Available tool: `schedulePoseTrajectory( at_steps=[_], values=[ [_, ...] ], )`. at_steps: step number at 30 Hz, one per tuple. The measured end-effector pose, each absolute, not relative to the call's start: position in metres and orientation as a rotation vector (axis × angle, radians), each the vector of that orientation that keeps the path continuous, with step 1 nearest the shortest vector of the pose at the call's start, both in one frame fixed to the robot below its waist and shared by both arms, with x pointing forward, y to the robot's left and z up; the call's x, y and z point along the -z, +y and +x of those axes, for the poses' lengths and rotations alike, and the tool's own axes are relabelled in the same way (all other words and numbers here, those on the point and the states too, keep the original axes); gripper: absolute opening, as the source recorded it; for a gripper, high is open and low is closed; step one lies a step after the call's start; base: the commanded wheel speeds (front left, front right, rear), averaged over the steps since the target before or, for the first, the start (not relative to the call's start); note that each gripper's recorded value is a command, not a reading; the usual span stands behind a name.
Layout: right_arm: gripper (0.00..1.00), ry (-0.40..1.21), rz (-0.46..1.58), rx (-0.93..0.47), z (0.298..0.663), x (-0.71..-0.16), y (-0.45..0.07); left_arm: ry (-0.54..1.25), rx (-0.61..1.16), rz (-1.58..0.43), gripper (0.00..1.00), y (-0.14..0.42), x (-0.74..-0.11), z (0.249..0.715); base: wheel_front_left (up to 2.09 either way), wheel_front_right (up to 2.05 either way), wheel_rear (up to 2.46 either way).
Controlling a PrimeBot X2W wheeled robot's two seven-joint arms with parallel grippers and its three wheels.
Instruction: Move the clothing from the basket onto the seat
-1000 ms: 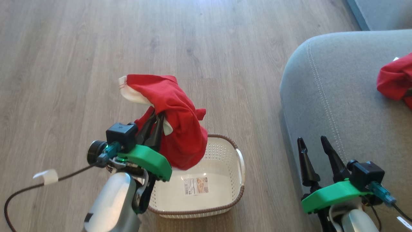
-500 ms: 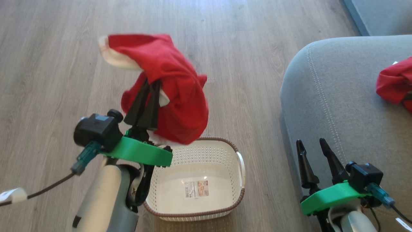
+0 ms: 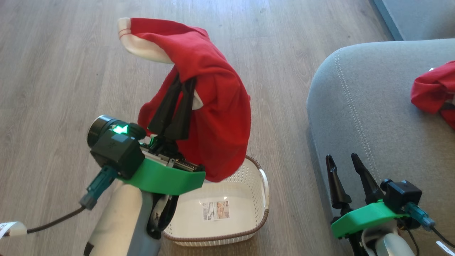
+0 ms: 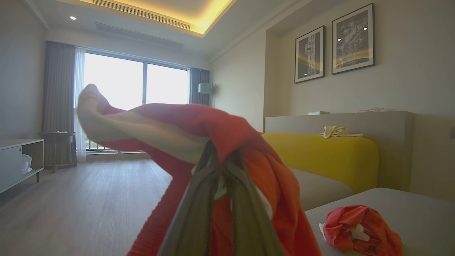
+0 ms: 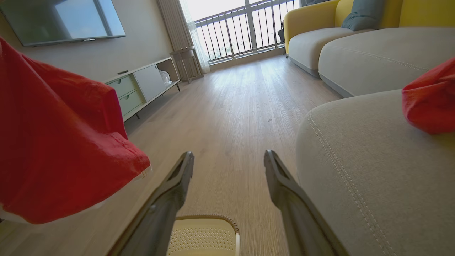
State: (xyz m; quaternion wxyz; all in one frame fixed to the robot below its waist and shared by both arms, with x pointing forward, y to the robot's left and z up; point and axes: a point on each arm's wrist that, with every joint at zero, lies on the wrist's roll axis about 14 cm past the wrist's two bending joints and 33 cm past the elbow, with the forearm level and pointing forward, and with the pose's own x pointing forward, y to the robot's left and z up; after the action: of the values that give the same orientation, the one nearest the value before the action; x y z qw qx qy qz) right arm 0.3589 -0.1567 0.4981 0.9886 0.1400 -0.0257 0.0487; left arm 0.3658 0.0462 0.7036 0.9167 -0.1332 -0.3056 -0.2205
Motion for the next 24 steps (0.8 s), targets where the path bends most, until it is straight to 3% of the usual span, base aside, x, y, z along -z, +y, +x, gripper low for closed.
schedulePoseTrajectory(
  at_steps=[24],
  values=[
    [1.0,-0.043,0.283,-0.071,0.357,-0.494,-0.165,-0.636,0.558,-0.266,0.0,0.017,-0.704,0.356,0.0,0.0,0.0]
  ],
)
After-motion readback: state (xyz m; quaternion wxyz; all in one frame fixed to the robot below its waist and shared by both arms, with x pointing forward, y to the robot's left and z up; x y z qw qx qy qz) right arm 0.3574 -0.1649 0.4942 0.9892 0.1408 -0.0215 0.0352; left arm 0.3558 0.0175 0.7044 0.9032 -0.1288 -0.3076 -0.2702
